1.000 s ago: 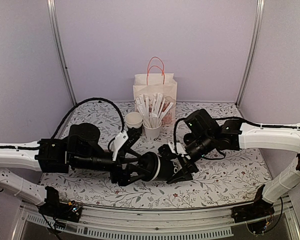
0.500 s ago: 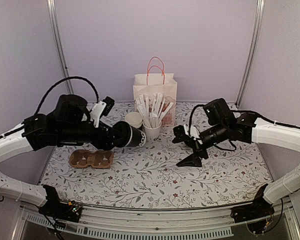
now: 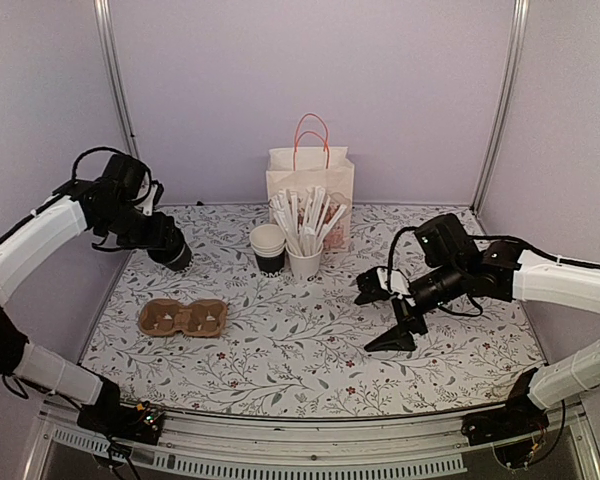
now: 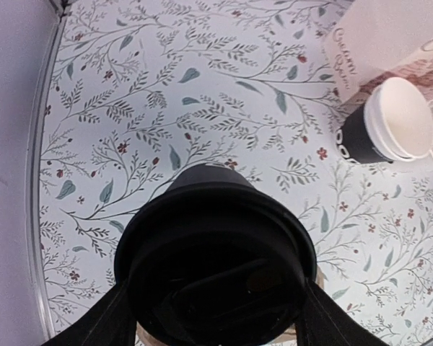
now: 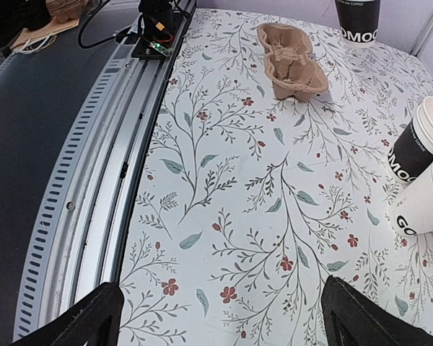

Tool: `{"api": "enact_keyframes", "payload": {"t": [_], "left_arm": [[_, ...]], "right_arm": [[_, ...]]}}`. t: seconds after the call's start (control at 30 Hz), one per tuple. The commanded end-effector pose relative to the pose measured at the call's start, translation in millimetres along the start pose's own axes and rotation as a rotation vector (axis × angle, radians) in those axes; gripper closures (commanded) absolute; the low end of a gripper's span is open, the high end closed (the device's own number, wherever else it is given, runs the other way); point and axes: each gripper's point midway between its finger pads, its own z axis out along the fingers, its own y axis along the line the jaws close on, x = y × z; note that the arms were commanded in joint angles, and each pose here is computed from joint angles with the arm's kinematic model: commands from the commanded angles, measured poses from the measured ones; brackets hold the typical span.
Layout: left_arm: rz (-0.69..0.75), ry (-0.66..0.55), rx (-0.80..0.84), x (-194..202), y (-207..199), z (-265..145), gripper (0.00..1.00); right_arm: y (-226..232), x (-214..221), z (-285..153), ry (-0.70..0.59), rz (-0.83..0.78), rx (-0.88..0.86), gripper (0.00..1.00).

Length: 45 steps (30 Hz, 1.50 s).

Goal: Pack the takeout coffee

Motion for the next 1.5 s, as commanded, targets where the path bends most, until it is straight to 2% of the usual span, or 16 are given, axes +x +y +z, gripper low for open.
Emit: {"api": "enact_keyframes", "payload": {"t": [0.0,0.27,0.43,0.67,0.73,0.77,0.8,1.1,1.3,1.47], "left_arm": [[-0.014,0.112,-0.054,0.8,41.6,21.4,0.47],[-0.072,0.219,-0.145,-11.0,96.2,51.4,0.40],[-0.090,0.327,-0.148,-1.0,110.5,74.1,0.38],[-0.104,0.368,-0.132,-3.6,112.1,92.9,0.33],[-0.107,0.373,-0.140,-4.9,113.6,94.8,0.28],[-0.108,0.375,-0.143,-5.5,114.3,95.2,0.05],[-0.108,0.373,-0.147,-7.1,114.8,94.7,0.01],[-0.107,0.302,-0.147,-30.4,108.7,70.0,0.00],[-0.034,0.132,-0.127,-61.7,80.3,37.1,0.00],[-0.014,-0.030,-0.113,-72.4,78.7,31.1,0.00]], "right_arm": [[5.5,5.0,6.2,0.004,0.028,-0.042,0.01],[7.1,8.4,7.3,0.008,0.027,-0.047,0.01],[6.7,9.9,8.1,0.014,0.024,-0.045,0.01],[6.0,12.2,9.3,0.022,0.028,-0.044,0.01],[6.0,12.0,9.0,0.021,0.029,-0.044,0.01],[6.1,12.0,9.3,0.021,0.029,-0.045,0.01],[6.2,12.4,9.3,0.023,0.030,-0.045,0.01],[4.7,12.6,9.6,0.026,0.035,-0.042,0.01],[3.3,13.7,11.2,0.033,0.043,-0.041,0.01],[0.8,14.9,13.6,0.041,0.051,-0.039,0.01]]}}
